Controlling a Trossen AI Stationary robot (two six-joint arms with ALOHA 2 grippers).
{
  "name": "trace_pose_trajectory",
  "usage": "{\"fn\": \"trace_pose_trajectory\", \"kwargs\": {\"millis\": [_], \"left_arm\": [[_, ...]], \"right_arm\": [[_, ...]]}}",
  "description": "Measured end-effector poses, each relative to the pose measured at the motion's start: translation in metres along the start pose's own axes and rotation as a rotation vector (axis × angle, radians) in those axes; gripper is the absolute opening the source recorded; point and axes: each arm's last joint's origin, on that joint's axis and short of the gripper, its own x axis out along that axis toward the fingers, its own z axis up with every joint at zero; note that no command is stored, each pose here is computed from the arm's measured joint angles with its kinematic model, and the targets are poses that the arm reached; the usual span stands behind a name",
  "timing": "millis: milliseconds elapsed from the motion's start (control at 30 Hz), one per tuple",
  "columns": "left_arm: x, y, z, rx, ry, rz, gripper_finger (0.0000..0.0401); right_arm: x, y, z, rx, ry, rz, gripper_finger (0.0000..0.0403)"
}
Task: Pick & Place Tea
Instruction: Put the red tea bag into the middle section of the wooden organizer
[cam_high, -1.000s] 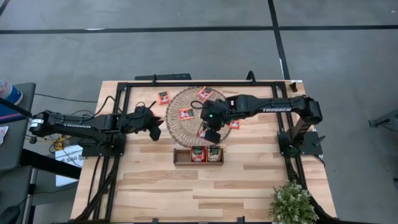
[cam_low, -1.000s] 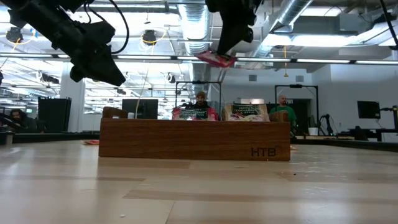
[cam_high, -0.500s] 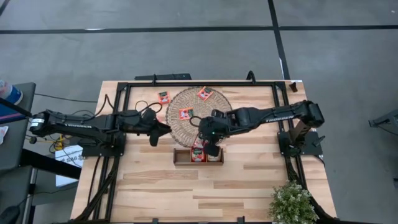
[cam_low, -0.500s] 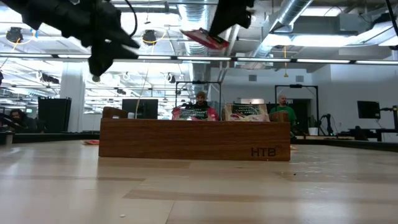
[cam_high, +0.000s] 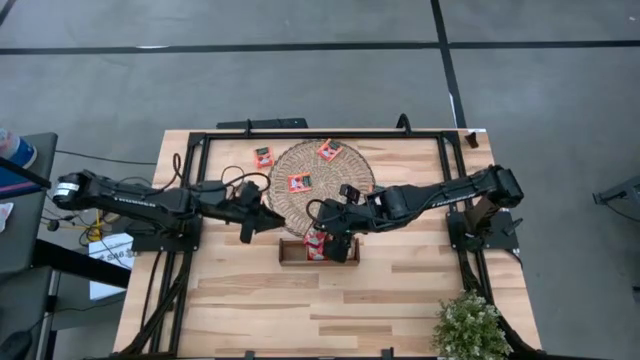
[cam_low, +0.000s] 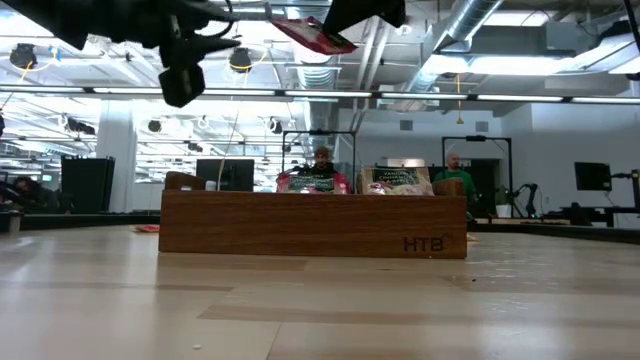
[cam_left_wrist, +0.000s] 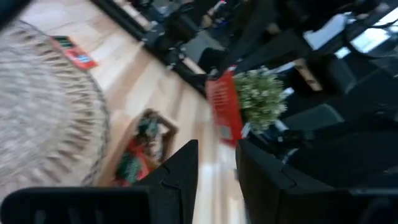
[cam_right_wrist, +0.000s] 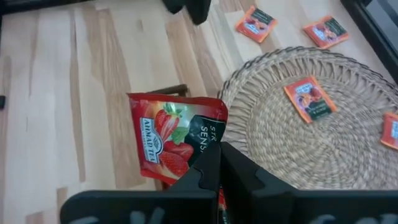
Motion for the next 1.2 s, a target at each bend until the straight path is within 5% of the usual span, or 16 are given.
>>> {"fn": "trace_pose_trajectory", "kwargs": {"millis": [333,700,1200], "left_arm": [[0.013,-0.005,-0.003,-0.033,-0.029,-0.072,0.0106],[0.019,-0.003,-0.004,0.008,-0.036,-0.074,0.0200],[0.019,-0.001,-0.007,-0.001,-0.002,-0.066,0.0235]], "right_arm": [[0.000,0.001,0.005,0.045,-0.051,0.016,0.0000],[0.039,0.013,-0.001,0.025,0.020,0.055,0.0000],[0.021,0.013,0.020,0.047,-0.059,0.080,0.0000]]}}
